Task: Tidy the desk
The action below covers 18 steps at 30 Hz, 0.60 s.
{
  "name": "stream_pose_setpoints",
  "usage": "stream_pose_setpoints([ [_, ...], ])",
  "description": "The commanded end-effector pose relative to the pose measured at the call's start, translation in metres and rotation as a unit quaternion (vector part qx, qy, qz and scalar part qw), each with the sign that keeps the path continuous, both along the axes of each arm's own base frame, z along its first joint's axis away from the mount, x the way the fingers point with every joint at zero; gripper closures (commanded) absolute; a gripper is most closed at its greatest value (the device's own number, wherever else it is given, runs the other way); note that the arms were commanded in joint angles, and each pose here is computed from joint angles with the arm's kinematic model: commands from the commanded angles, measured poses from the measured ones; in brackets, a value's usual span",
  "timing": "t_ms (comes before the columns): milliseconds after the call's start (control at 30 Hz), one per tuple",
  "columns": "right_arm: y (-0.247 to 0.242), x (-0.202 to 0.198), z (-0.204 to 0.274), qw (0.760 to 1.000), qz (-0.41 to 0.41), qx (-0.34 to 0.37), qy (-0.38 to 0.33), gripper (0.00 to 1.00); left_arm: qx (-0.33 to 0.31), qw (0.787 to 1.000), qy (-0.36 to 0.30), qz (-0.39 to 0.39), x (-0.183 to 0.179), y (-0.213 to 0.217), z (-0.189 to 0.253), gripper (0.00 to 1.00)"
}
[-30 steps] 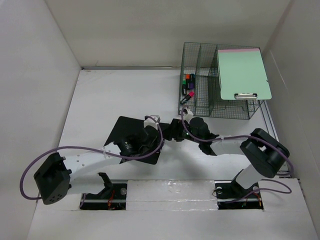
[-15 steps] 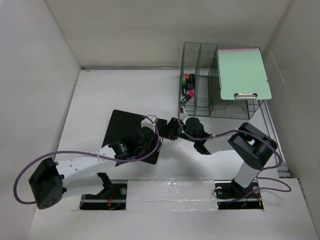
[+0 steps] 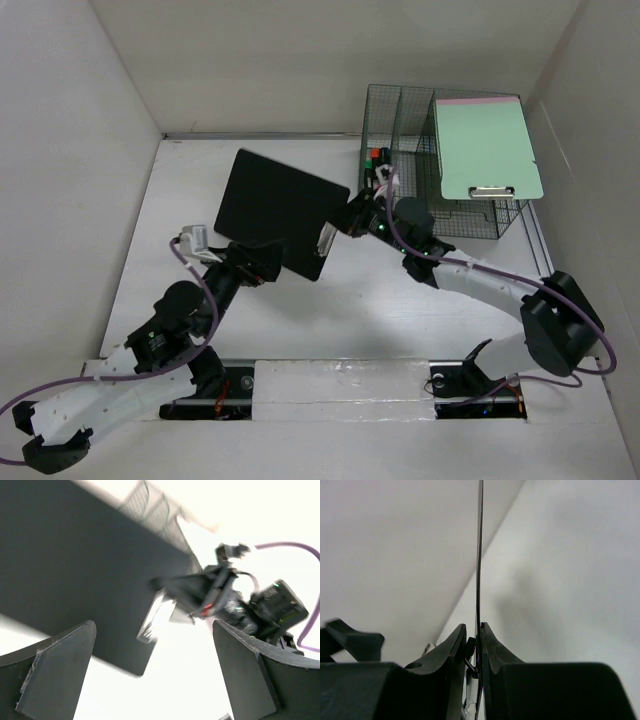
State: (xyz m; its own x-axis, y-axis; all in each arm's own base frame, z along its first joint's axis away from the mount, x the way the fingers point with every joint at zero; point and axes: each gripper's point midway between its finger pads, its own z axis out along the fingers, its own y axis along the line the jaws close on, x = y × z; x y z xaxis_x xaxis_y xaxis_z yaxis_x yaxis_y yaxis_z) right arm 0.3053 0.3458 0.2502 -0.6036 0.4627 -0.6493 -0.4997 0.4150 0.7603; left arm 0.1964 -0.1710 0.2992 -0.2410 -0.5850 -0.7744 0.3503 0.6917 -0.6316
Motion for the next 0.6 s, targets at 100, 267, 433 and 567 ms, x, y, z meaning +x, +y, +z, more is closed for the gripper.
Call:
stream_pose_setpoints([
  [100,-0.08,0.03,0.158,0.977,-0.101,0.092,-0.162,1.0,-0.043,0.997,0.005,0.068,0.001,0.035,-0.012,0.01],
  [267,-0.169,0.042,0.202,0.952,-0.206,0.125,-0.191,1.0,-0.015,0.999,0.018,0.044,0.002,0.02,-0.026,0.01],
  [433,-0.267,0.033,0.2,0.909,-0.327,0.186,-0.178,1.0,0.019,0.999,0.041,0.023,-0.001,0.001,-0.042,0.01],
  [567,-0.327,0.032,0.183,0.877,-0.402,0.201,-0.168,1.0,0.032,0.998,0.053,0.021,0.0,-0.005,-0.05,0.01],
])
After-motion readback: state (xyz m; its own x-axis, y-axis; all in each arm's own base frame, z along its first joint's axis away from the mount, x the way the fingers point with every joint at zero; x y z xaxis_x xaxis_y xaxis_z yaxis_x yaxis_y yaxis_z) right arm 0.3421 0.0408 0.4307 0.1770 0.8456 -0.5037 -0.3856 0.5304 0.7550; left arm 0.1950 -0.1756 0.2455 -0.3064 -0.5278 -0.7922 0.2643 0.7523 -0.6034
